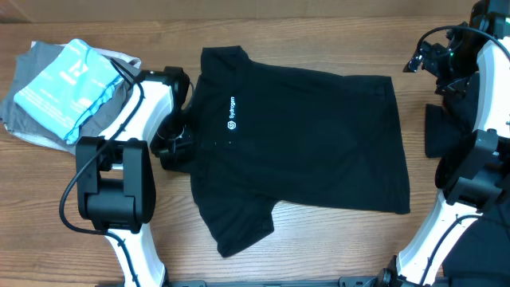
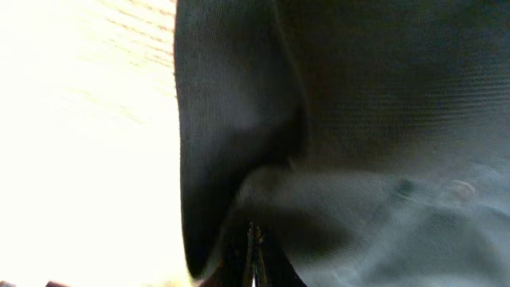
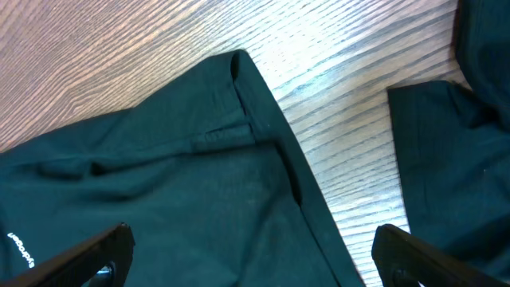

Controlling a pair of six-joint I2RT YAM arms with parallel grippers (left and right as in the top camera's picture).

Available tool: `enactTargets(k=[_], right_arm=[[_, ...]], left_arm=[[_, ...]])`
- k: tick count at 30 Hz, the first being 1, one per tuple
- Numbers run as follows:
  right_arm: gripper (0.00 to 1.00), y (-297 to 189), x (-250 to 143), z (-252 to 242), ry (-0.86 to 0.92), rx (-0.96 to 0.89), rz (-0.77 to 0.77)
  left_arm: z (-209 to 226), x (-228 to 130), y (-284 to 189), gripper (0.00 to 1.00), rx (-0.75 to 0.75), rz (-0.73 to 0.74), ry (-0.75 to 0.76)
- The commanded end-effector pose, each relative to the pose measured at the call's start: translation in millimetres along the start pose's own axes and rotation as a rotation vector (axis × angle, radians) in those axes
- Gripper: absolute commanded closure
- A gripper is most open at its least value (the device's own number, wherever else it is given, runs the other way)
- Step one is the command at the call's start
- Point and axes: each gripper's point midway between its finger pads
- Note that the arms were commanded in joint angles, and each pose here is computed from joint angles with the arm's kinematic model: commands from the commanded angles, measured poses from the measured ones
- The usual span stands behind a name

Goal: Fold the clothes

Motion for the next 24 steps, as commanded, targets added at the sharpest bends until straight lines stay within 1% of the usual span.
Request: enactTargets(k=[1, 4, 6, 9, 11, 13, 16, 18, 21, 24], right_arm=[[0.0, -15, 4, 8, -0.01, 0.024, -0.04], [0.0, -15, 4, 8, -0.011, 0.024, -0.04], [0.0, -15, 4, 8, -0.011, 0.024, -0.04], [0.0, -15, 4, 8, -0.01, 0.024, -0.04], [0.0, -15, 4, 8, -0.01, 0.024, -0.04], [0.0, -15, 4, 8, -0.011, 0.024, -0.04], [0.0, -15, 4, 8, -0.011, 0.024, -0.04], [0.0, -15, 4, 8, -0.01, 0.024, -0.04], [0.0, -15, 4, 8, -0.01, 0.024, -0.04], [0.0, -15, 4, 8, -0.011, 0.024, -0.04]], left_arm=[[-16, 27, -60, 0.96, -0.099, -0.157, 0.011], [-32, 43, -108, 0.94, -0.164, -0.294, 0.056], [-42, 53, -134, 0.96, -0.195, -0.373, 0.076], [-58, 67, -159, 0.96, -0.224, -0.474, 0.105], [-64, 77, -167, 0.96, -0.243, -0.524, 0.107], [-76, 90, -174, 0.96, -0.294, -0.566, 0.116], [-95, 103, -172, 0.96, -0.386, -0.57, 0.138], [-105, 113, -165, 0.96, -0.415, -0.569, 0.153], [-119, 139, -144, 0.96, -0.397, -0.6, 0.196], [-130, 160, -115, 0.96, -0.38, -0.594, 0.191]])
Point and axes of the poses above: each gripper's point midway between its finger pads, its own y axis out along the fingers, its own z axis along the line the jaws close on, x = y × z, and after that the axes turned 10 degrees about y, right-handed
